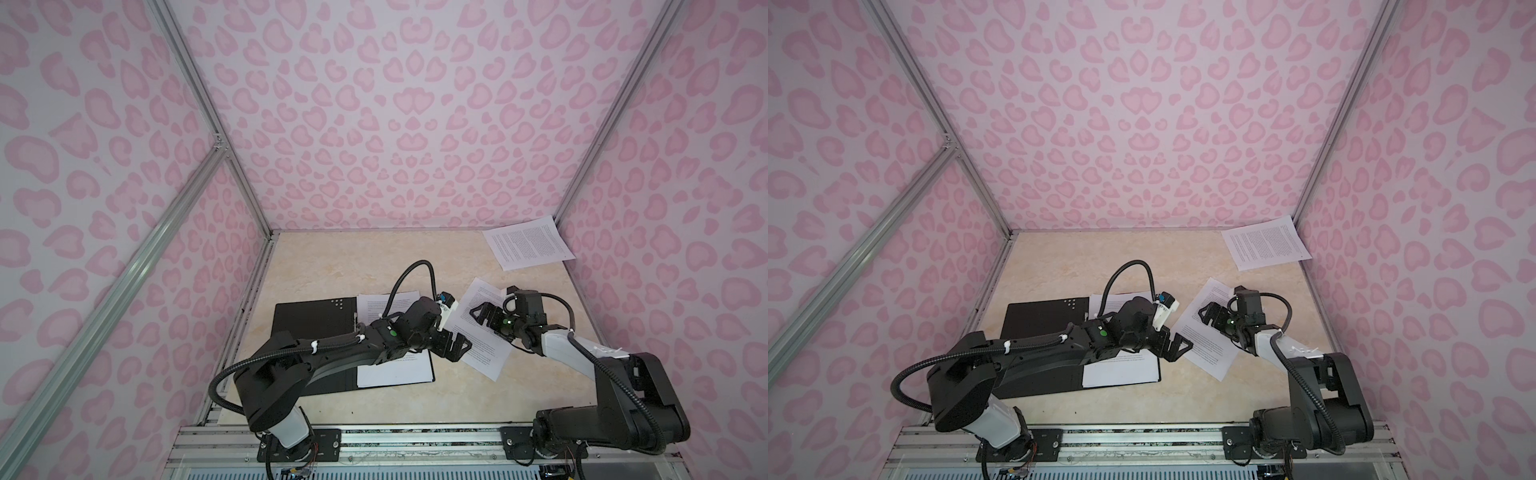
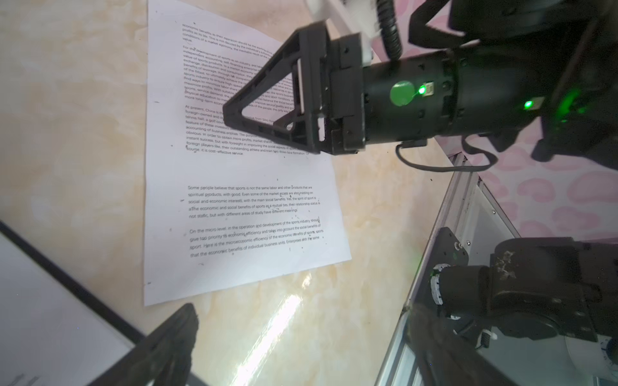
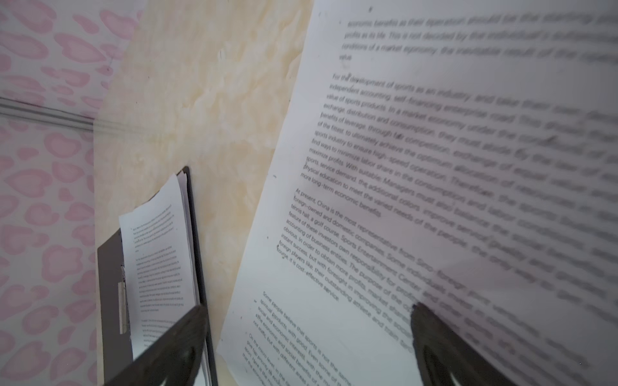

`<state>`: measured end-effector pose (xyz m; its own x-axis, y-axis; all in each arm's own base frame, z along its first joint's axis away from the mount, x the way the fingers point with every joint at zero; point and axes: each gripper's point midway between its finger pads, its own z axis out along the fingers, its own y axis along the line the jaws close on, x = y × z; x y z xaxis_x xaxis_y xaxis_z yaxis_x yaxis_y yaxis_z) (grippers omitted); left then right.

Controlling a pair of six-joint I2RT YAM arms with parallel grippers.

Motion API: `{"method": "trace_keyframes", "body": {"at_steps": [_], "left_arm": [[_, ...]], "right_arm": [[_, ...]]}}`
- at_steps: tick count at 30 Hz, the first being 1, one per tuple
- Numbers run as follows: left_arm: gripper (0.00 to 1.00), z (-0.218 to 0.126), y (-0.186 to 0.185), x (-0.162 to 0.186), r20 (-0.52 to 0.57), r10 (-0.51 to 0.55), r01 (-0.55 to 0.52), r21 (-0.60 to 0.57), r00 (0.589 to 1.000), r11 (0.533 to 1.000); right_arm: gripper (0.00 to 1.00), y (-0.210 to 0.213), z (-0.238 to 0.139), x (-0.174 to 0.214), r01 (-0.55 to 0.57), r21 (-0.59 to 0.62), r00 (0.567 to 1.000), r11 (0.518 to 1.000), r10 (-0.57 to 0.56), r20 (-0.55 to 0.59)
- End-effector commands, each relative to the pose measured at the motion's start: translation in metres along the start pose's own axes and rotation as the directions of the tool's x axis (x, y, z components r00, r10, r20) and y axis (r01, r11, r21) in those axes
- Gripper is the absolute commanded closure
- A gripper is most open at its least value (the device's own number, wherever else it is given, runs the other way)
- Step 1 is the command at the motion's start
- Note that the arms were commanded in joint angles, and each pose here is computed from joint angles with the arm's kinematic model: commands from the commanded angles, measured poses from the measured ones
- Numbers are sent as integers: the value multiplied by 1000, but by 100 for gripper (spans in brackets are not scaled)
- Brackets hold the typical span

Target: Put the files into the folder

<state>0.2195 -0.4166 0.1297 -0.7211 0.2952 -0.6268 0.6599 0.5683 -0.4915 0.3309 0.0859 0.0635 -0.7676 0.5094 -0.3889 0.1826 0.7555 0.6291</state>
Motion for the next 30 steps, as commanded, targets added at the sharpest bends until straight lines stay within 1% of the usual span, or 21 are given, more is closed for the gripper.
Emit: {"method": "trace_keyframes", "body": {"at_steps": [1, 5, 7, 9, 11, 14, 18, 22, 25, 30], "left_arm": [[1, 21, 2, 6, -56, -18, 19, 13, 998, 1000], [1, 46, 6, 10, -112, -20, 22, 15, 994, 1000], [2, 60, 11, 13, -137, -27, 28, 6, 990, 1000], [2, 70, 13, 15, -157, -29, 30, 1, 987, 1000], [2, 78, 15, 18, -168, -33, 35, 5, 985, 999], [2, 84, 18, 24, -192, -43, 46, 13, 980, 999], [2, 90, 29, 34, -219, -54, 55, -2, 974, 999], [2, 97, 43, 44, -258, -105, 108, -4, 960, 994], [3, 99, 51, 50, -276, -125, 121, -32, 953, 992], [3, 103, 54, 57, -298, -143, 137, -40, 944, 990]], "right_arm": [[5, -9, -14, -23, -61, 15, 995, 998, 59, 79], [4, -35, -30, -57, -111, 98, 975, 989, 89, 205], [4, -55, -37, -71, -165, 136, 961, 977, 128, 244], [4, -69, -40, -85, -212, 142, 945, 967, 166, 281], [5, -84, -39, -96, -246, 175, 935, 953, 186, 301], [5, -100, -34, -107, -264, 221, 934, 939, 192, 300], [5, -117, -23, -115, -272, 261, 942, 926, 202, 267], [5, -123, -10, -109, -275, 254, 949, 927, 219, 226], [5, -128, -4, -102, -282, 262, 952, 923, 235, 196], [6, -126, 6, -86, -304, 228, 950, 925, 277, 142]]}}
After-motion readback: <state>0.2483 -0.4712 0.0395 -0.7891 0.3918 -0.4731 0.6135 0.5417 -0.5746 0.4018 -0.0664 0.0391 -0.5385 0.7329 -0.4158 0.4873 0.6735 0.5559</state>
